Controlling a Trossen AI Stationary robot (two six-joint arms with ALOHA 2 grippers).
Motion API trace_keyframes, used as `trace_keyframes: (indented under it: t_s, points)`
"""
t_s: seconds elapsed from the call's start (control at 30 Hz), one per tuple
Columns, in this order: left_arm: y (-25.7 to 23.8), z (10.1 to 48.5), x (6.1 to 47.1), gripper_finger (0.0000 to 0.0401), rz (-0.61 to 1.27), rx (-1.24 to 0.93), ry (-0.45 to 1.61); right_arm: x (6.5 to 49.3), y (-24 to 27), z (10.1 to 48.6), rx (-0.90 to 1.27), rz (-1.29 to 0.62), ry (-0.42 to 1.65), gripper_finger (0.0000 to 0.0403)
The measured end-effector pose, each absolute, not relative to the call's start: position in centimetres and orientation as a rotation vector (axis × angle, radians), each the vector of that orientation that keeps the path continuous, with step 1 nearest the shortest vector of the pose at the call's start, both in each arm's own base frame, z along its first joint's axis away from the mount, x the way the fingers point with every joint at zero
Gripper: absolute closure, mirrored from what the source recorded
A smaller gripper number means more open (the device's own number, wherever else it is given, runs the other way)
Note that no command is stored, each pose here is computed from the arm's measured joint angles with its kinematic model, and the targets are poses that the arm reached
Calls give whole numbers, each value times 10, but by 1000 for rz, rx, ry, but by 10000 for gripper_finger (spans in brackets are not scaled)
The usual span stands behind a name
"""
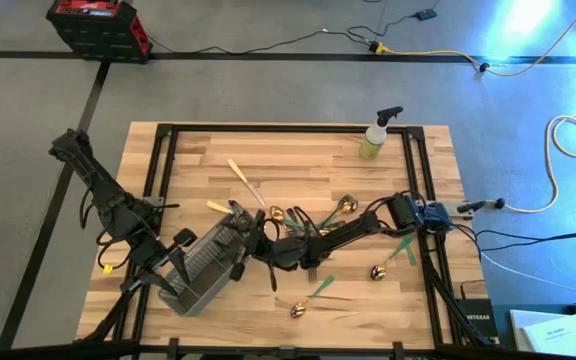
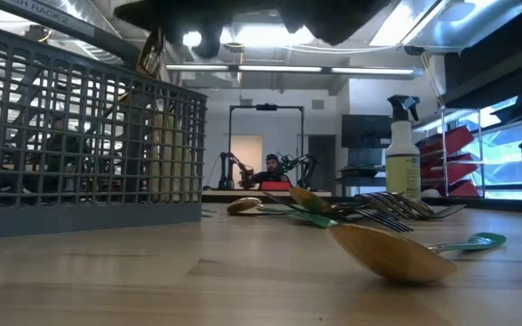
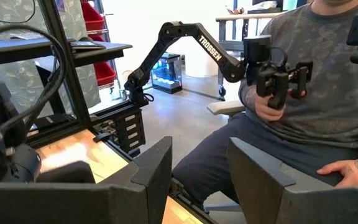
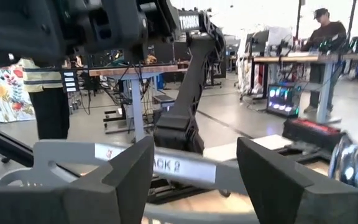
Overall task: Sort silverware
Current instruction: Put the spoon into the silverware tray
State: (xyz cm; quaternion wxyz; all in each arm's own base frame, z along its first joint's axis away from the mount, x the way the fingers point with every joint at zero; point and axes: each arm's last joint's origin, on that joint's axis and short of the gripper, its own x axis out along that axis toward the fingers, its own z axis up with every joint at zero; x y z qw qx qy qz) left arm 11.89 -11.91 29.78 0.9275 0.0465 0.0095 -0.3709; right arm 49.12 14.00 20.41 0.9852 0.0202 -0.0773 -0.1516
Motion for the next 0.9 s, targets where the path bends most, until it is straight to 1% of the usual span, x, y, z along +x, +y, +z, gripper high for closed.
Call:
trace_keyframes:
  t_s: [0.17, 0.3, 0.67, 0.9]
  points:
    - [-119, 298, 119, 261, -760, 95, 19, 480, 150, 234, -54, -340, -175, 191]
    - [-119, 298, 119, 261, -760, 95, 19, 468, 165, 250, -95, -366, -111, 191]
    - [-119, 298, 119, 261, -760, 95, 19, 447, 211, 228, -57, -262, 110, 191]
    - [-119, 298, 119, 261, -761, 95, 19, 425, 235, 206, -69, -87, 382, 191]
